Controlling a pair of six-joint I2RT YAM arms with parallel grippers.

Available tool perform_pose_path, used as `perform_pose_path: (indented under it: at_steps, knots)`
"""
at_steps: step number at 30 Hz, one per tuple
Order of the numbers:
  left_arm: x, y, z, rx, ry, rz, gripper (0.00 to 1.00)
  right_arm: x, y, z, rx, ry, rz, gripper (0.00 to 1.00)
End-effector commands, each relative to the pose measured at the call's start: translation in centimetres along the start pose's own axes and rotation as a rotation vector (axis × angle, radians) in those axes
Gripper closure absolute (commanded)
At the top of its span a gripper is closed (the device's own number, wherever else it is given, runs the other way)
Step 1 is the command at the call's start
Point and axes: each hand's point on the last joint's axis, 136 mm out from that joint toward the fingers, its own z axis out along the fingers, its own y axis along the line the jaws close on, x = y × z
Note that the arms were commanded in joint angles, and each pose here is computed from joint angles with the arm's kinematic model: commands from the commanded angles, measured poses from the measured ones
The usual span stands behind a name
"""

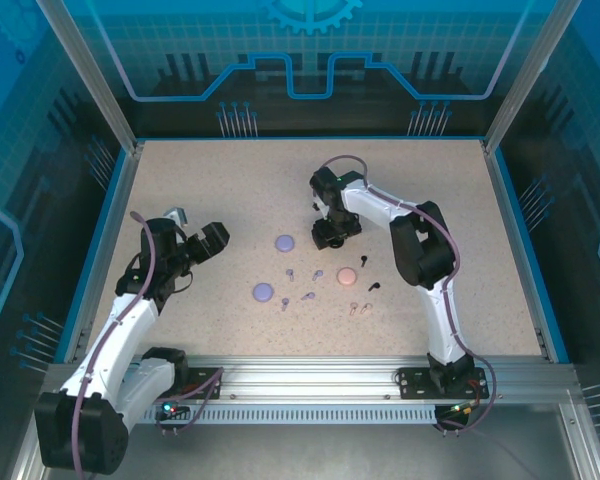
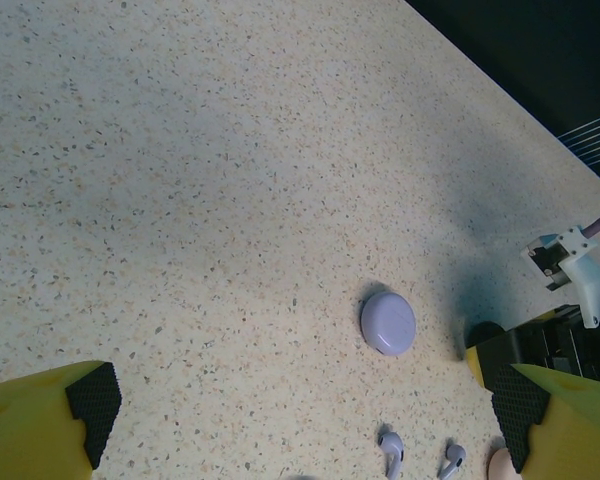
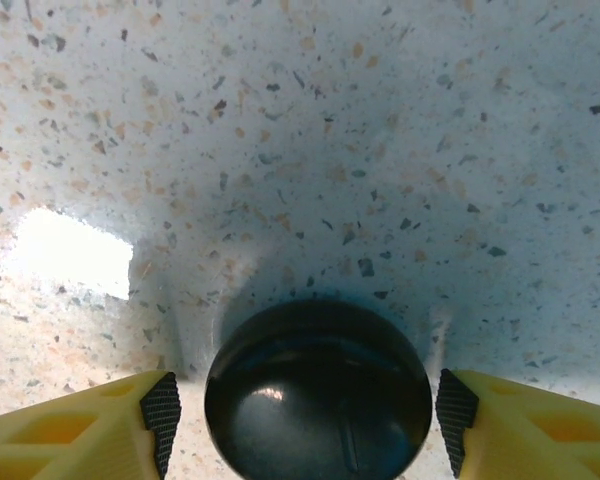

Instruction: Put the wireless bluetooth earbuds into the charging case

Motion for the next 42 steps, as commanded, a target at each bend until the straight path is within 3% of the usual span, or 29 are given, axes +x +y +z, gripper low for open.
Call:
perform_pose_path:
  at_steps: [1, 12, 18, 29, 42]
  knots:
    - [-0.2, -0.6, -0.1, 0.022, 0.000, -0.017, 0.01, -0.1, 0.2, 0.5, 0.009, 0.018, 0.009, 0.31]
    - [-0.2, -0.6, 0.0, 0.024, 0.006, -0.019, 0.01, 0.3, 0.0, 1.2, 0.009, 0.041, 0.001, 0.45]
    - [-0.2, -1.5, -0.1, 0.058, 0.024, -0.014, 0.01, 0.1, -0.2, -0.6, 0.010, -0.038, -0.031, 0.51]
    - [0.9, -8.0, -0.1, 0.369, 0.196, 0.013, 0.03, 0.3, 1.3, -10.0, -0.025, -0.432, -0.229, 0.54]
    - [4.3, -17.0, -1.7, 0.669, 0.368, 0.164, 0.09, 5.1, 8.5, -19.2, -0.067, -0.978, -0.657, 0.54]
